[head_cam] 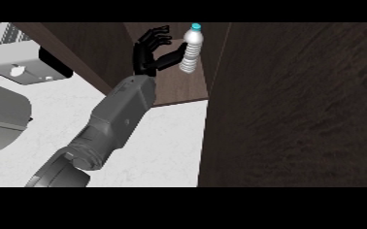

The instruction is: Pick up the bottled water, place it into the cabinet and close the cabinet

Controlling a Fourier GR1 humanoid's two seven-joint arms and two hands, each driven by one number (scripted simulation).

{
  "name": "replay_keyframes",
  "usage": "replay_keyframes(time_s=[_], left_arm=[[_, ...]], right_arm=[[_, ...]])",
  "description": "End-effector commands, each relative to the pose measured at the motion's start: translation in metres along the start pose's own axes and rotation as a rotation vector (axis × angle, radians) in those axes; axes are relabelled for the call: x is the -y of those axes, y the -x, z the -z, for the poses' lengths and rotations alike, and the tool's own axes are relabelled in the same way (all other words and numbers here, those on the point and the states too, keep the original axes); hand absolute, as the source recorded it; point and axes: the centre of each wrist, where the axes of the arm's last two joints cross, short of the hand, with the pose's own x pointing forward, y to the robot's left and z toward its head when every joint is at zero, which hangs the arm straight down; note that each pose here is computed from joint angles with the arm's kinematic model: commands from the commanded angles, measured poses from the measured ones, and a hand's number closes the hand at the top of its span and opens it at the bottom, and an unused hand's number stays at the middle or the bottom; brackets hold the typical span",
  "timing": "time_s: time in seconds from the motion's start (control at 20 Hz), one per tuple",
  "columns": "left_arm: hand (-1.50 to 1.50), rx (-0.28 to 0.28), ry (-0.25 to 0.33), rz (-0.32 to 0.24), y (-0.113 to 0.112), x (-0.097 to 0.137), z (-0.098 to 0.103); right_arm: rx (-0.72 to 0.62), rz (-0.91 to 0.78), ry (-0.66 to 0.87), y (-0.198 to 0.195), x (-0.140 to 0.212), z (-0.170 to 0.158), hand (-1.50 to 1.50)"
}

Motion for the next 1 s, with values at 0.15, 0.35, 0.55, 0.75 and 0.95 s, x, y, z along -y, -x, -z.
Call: replay_keyframes(time_s=[0.15,0.35,0.55,0.75,0.95], left_arm=[[-1.5,0.023,-0.011,0.024,-0.004,-0.003,0.005],[-1.5,0.017,-0.023,0.037,-0.013,0.001,0.011],[-1.5,0.069,0.011,0.102,-0.007,-0.006,0.009],[-1.5,0.08,0.048,0.073,-0.016,0.009,0.01],[-1.5,0.138,0.182,0.151,-0.018,0.015,0.009]], right_arm=[[-0.002,0.01,-0.007,0.007,0.004,0.001,-1.5],[0.004,-0.005,-0.014,0.001,0.0,0.002,-1.5],[0.012,0.004,-0.02,0.008,0.003,0.004,-1.5],[-0.006,0.023,-0.047,0.012,0.001,-0.001,-1.5],[-0.002,0.001,-0.037,0.0,-0.004,0.0,-1.5]])
